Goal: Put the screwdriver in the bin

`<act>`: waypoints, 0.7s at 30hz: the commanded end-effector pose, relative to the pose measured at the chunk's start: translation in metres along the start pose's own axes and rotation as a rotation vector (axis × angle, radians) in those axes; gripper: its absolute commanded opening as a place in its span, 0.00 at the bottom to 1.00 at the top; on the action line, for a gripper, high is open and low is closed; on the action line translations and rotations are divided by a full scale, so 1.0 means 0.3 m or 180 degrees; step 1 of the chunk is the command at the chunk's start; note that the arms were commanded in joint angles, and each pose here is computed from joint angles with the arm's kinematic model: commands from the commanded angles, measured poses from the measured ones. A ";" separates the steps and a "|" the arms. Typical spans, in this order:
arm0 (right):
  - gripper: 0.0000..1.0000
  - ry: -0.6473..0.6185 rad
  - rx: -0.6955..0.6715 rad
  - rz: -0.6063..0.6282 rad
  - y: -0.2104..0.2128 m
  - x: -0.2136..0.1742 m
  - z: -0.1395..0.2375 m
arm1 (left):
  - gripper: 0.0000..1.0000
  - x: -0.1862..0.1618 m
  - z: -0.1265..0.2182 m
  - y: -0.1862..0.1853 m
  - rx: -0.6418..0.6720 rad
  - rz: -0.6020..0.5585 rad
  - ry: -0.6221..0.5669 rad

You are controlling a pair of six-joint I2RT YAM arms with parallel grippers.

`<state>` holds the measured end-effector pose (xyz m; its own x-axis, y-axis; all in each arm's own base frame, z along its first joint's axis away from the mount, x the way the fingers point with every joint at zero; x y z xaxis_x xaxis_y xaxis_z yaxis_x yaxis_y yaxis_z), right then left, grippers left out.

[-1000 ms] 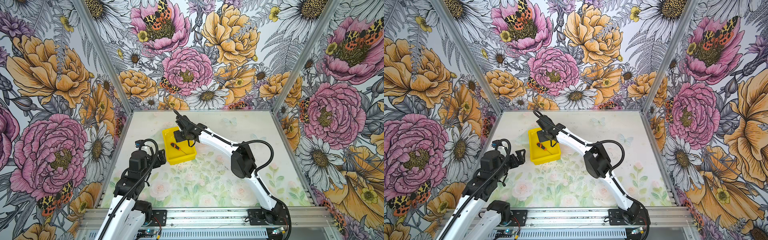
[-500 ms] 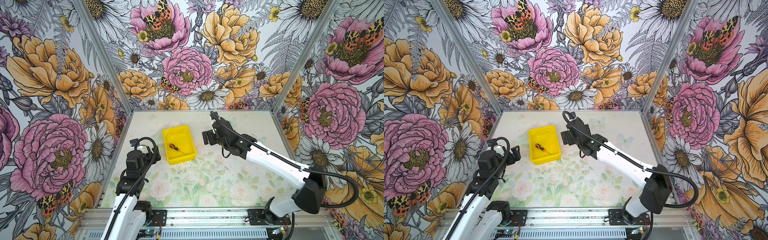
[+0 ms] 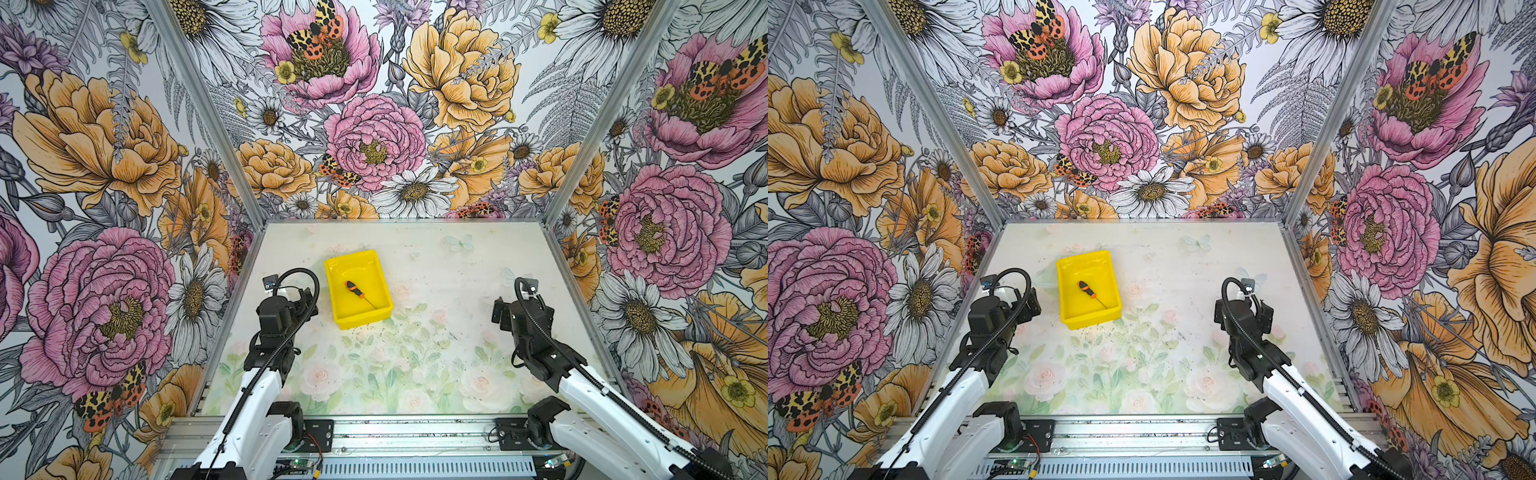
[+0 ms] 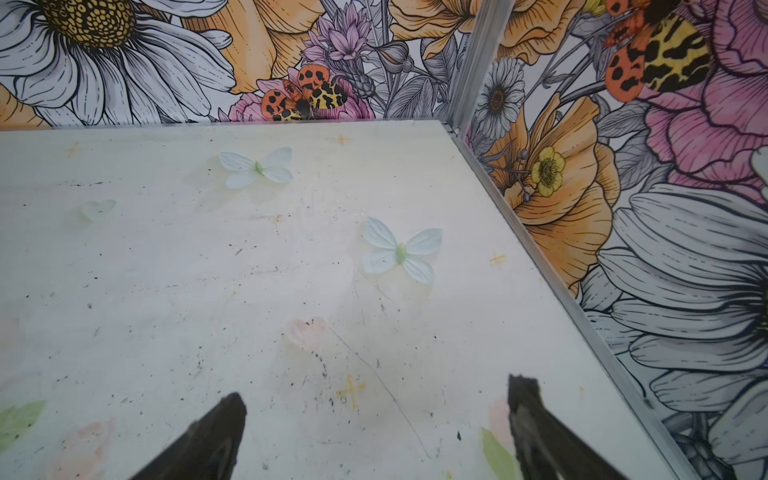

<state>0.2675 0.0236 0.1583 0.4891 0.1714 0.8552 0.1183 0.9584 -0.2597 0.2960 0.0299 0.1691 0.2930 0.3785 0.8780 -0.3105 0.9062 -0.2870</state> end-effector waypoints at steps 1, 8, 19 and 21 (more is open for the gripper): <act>0.99 -0.0413 0.0166 0.0203 0.026 0.102 -0.031 | 0.99 0.034 -0.026 0.044 0.0201 0.0058 -0.0239; 1.00 -0.0455 0.0266 0.0302 0.063 0.092 -0.153 | 0.99 0.029 -0.090 0.067 0.0256 0.0115 -0.0384; 0.99 -0.0489 0.0078 0.0050 0.032 0.088 -0.295 | 0.99 0.044 -0.188 0.037 0.0070 0.0037 -0.0601; 1.00 -0.0515 0.0057 0.0046 0.030 0.098 -0.312 | 0.99 0.046 -0.203 0.018 -0.0026 -0.0012 -0.0587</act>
<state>0.3438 0.0123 0.1102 0.4543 0.2323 0.8601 0.0751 0.9520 -0.2968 0.3399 0.0537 0.1307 0.2077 0.3679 0.9064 -0.3699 0.8873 -0.2754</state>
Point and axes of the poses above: each gripper's point midway between its finger pads, its own z axis back along the fingers, its own y axis along the line the jaws close on, x = y × z, the point moved 2 cm from there along z, back along the fingers, and after that the axes turned 9 degrees about z, right-handed, at the moved point
